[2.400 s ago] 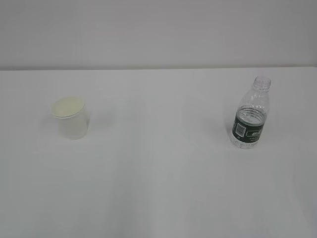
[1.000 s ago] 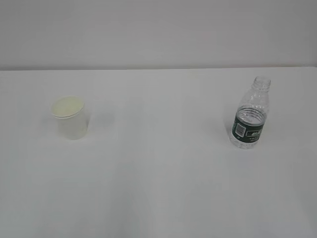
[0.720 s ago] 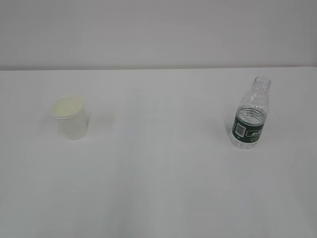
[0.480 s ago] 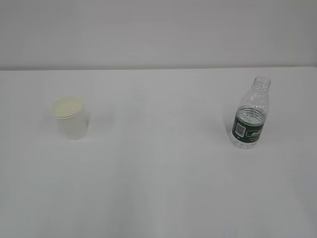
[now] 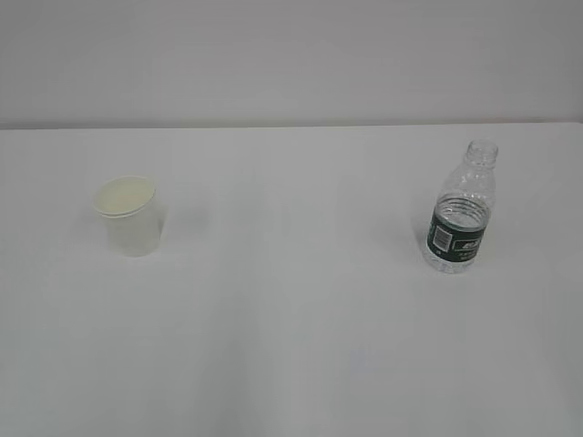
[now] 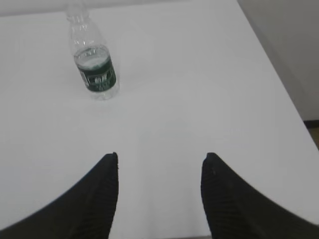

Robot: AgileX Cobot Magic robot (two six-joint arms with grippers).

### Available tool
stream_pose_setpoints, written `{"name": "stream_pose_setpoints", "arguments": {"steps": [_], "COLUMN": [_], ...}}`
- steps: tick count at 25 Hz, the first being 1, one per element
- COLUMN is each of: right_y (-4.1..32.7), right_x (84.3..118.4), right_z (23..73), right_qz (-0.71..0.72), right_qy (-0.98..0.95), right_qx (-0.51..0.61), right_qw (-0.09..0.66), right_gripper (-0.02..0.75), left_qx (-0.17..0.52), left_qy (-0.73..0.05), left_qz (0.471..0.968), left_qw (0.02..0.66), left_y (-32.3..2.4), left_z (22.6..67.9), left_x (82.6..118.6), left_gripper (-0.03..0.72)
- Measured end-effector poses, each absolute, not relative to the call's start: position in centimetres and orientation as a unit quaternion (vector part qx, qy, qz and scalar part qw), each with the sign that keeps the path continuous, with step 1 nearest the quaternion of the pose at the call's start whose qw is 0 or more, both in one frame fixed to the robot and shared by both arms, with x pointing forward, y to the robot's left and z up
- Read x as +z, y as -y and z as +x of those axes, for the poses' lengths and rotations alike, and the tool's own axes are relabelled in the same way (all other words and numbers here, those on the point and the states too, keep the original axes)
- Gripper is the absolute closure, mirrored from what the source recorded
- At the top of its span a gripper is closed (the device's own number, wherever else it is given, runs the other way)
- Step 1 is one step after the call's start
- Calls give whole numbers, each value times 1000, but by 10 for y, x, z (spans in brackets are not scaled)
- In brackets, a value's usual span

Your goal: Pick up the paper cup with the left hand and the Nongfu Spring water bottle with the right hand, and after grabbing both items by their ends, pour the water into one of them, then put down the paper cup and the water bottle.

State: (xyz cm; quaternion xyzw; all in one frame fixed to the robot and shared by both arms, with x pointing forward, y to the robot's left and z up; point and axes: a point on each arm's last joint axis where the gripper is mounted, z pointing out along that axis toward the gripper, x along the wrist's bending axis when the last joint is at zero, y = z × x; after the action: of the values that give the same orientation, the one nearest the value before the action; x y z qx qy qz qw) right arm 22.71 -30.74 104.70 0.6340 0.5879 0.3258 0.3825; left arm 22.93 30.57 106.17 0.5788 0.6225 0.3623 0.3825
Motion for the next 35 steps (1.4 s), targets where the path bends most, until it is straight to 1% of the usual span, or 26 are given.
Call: {"name": "stream_pose_setpoints", "arguments": {"steps": [3,5,9,13,16,18,23,25,30,35], "right_y": [307,306,304,303,302,301,300,300,300,299], "right_x": [1063,1073,1086,1097,1103,1107,1115,1115,1122,1125], "right_z": [228,228,240,253,264,275,306,317,341,359], "right_qz": [608,590,571,550,543,542,533,532,506,492], "right_qy": [-566,-551,-539,-523,-518,-516,-509,-514,-503,-494], "right_qx": [366,394,422,447,459,467,481,477,492,503], "right_qw": [419,438,454,474,476,471,475,475,498,511], "right_gripper": [335,335,335,335,335,335,336,336,318,294], "left_qx": [387,394,403,413,413,405,387,385,382,370], "left_qy": [-603,-596,-585,-567,-565,-572,-588,-585,-551,-507], "left_qz": [562,557,549,529,526,531,545,548,547,575], "left_qw": [414,423,440,478,483,476,456,458,501,525], "left_y": [-305,-304,-302,-299,-297,-297,-296,-293,-278,-251], "left_z": [233,244,279,310,333,349,379,390,422,450], "left_x": [1084,1101,1132,1149,1150,1147,1137,1134,1131,1120], "left_gripper": [271,271,272,273,272,256,132,113,109,132]}}
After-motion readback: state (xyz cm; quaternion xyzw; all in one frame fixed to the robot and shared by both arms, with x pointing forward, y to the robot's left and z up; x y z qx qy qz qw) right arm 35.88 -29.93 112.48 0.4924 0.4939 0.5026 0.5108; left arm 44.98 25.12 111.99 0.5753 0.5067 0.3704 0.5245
